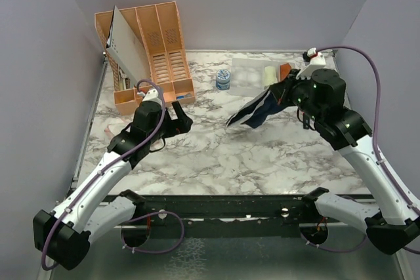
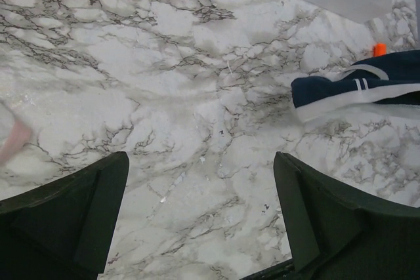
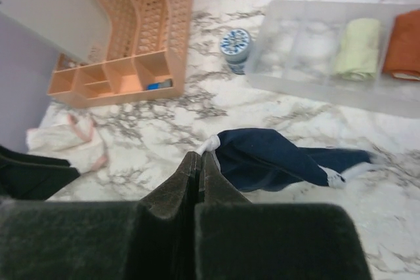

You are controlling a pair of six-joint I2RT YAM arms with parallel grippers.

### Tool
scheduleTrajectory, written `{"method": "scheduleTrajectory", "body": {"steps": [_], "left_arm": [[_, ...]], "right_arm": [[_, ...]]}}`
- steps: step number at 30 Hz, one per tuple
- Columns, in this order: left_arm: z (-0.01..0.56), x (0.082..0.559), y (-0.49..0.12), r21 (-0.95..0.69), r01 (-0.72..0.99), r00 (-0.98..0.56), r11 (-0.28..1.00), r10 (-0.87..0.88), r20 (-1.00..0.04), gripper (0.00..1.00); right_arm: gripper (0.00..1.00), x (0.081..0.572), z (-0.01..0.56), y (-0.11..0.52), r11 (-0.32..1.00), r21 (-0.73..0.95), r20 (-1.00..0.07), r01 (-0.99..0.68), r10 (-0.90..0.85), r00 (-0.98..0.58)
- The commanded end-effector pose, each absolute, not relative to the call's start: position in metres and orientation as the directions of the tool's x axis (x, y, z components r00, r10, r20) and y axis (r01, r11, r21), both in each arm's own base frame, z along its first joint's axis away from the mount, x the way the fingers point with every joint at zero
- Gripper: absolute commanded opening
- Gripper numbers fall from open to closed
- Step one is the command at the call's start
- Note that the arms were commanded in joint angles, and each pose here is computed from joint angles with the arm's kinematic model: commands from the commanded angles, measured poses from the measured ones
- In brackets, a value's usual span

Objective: Roll the underwear
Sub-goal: Flatten out the underwear at the center of the board.

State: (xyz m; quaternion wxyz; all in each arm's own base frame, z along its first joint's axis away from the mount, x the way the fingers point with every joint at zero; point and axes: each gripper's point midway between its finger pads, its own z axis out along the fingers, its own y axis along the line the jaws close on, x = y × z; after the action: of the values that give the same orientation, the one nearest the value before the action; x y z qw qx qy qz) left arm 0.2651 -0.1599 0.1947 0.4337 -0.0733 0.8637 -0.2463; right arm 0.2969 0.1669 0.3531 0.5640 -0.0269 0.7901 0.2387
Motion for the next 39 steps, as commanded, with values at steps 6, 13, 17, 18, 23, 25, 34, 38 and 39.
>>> {"method": "scheduleTrajectory", "body": {"steps": [6, 13, 17, 18, 23, 25, 34, 38, 39], "left_arm": [[0.171, 0.263, -0.168, -0.481, 0.095, -0.677, 0.872, -0.297, -0.673, 0.99], [0.163, 0.267, -0.182, -0.499, 0.133, -0.712, 0.856, -0.267, -0.649, 0.99], [0.162, 0.268, -0.187, -0.505, 0.151, -0.717, 0.849, -0.257, -0.648, 0.99], [0.161, 0.268, -0.188, -0.507, 0.155, -0.718, 0.848, -0.255, -0.647, 0.99], [0.156, 0.265, -0.189, -0.510, 0.163, -0.726, 0.845, -0.247, -0.642, 0.99], [0.155, 0.264, -0.187, -0.509, 0.158, -0.724, 0.846, -0.250, -0.642, 0.99], [0.180, 0.269, -0.137, -0.402, 0.003, -0.609, 0.916, -0.317, -0.727, 0.99], [0.204, 0.264, -0.099, -0.362, -0.123, -0.502, 0.924, -0.373, -0.781, 0.99], [0.210, 0.261, -0.091, -0.358, -0.147, -0.478, 0.922, -0.383, -0.791, 0.99]], "right_arm": [[0.00, 0.322, 0.323, 0.106, 0.989, 0.142, -0.918, 0.031, 0.143, -0.369], [0.00, 0.329, 0.343, 0.071, 0.970, 0.055, -0.932, 0.236, 0.135, -0.337], [0.00, 0.318, 0.349, 0.058, 0.952, 0.076, -0.934, 0.295, 0.172, -0.312], [0.00, 0.314, 0.346, 0.057, 0.951, 0.088, -0.929, 0.298, 0.186, -0.321], [0.00, 0.289, 0.298, 0.075, 0.946, 0.205, -0.853, 0.252, 0.299, -0.427], [0.00, 0.286, 0.282, 0.107, 0.946, 0.300, -0.809, 0.125, 0.322, -0.492], [0.00, 0.249, 0.328, 0.277, 0.624, 0.496, -0.805, -0.603, 0.071, -0.588], [0.00, 0.215, 0.362, 0.319, 0.373, 0.489, -0.848, -0.788, -0.009, -0.530], [0.00, 0.209, 0.369, 0.323, 0.321, 0.482, -0.859, -0.816, -0.012, -0.512]]}}
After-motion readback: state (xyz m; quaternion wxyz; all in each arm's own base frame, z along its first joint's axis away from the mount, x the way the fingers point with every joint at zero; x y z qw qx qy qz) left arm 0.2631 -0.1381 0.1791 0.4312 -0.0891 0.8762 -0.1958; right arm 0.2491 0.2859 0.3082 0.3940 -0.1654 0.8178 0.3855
